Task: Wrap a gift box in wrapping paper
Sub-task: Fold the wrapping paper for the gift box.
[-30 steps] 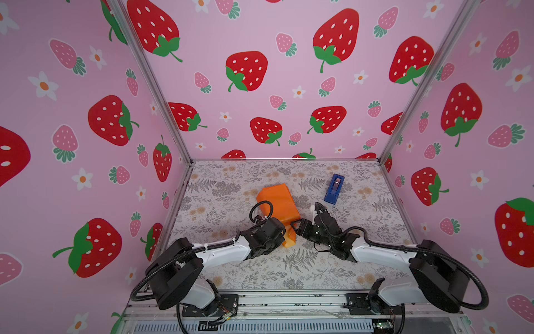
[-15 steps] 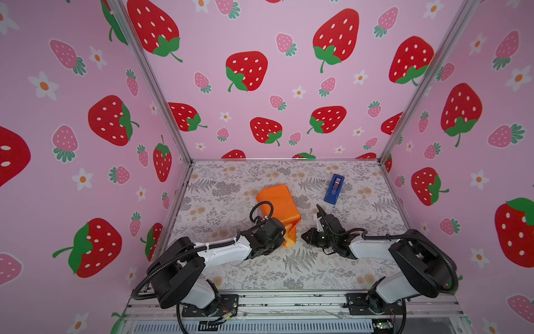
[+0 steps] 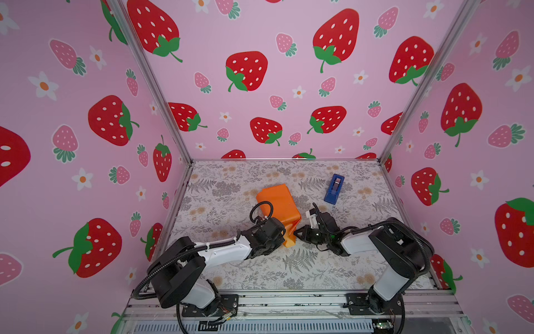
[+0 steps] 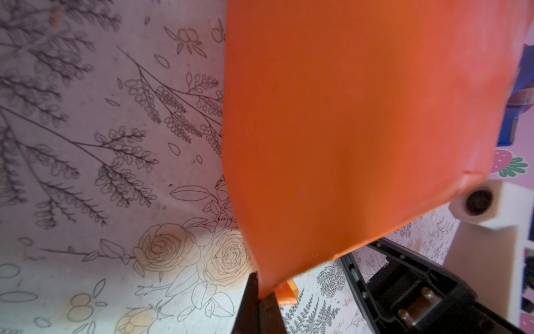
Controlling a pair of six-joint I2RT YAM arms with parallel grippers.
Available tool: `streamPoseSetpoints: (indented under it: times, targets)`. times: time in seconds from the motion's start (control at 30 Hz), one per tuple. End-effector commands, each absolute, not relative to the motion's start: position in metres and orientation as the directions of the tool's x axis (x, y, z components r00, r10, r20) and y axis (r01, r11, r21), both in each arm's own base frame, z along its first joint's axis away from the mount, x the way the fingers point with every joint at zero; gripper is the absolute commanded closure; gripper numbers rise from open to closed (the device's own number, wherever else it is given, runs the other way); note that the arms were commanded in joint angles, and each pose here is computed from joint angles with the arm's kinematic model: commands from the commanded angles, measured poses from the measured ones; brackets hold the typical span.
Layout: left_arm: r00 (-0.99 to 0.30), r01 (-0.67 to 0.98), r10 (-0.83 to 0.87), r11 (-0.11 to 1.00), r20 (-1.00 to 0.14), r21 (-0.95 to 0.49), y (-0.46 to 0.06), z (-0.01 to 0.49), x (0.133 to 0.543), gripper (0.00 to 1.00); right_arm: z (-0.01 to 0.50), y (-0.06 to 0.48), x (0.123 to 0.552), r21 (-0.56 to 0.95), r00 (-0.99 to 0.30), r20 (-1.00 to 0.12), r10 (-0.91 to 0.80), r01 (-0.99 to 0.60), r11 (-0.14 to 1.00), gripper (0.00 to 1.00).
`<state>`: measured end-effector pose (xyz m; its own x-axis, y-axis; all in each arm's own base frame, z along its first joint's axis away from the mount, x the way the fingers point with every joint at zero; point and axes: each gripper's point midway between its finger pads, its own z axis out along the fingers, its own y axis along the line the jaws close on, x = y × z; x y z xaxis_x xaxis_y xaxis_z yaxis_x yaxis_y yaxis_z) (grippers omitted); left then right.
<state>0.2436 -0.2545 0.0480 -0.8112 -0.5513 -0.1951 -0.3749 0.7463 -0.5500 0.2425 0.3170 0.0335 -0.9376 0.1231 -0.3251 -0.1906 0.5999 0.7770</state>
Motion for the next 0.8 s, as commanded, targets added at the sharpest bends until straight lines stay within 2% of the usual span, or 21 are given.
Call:
streamPoseSetpoints:
  times: [0.0, 0.5, 0.77]
  targets:
    - [-0.814, -0.396, -0.55, 0.759, -0.185, -0.517, -0.251, 0.042, 0.242, 1.0, 0.041, 0.328, 0.25, 0.794, -0.932, -0.337, 0.134, -0.205, 0.572, 0.92]
    - [-0.834, -0.332, -0.5, 0.791, -0.231, -0.513, -0.256, 0.056, 0.25, 1.0, 0.058, 0.359, 0.26, 0.852, -0.927, -0.346, 0.146, -0.245, 0.462, 0.95]
    - [-0.837, -0.286, -0.477, 0.8, -0.27, -0.528, -0.258, 0.071, 0.267, 1.0, 0.057, 0.365, 0.262, 0.849, -0.927, -0.353, 0.127, -0.26, 0.459, 0.95]
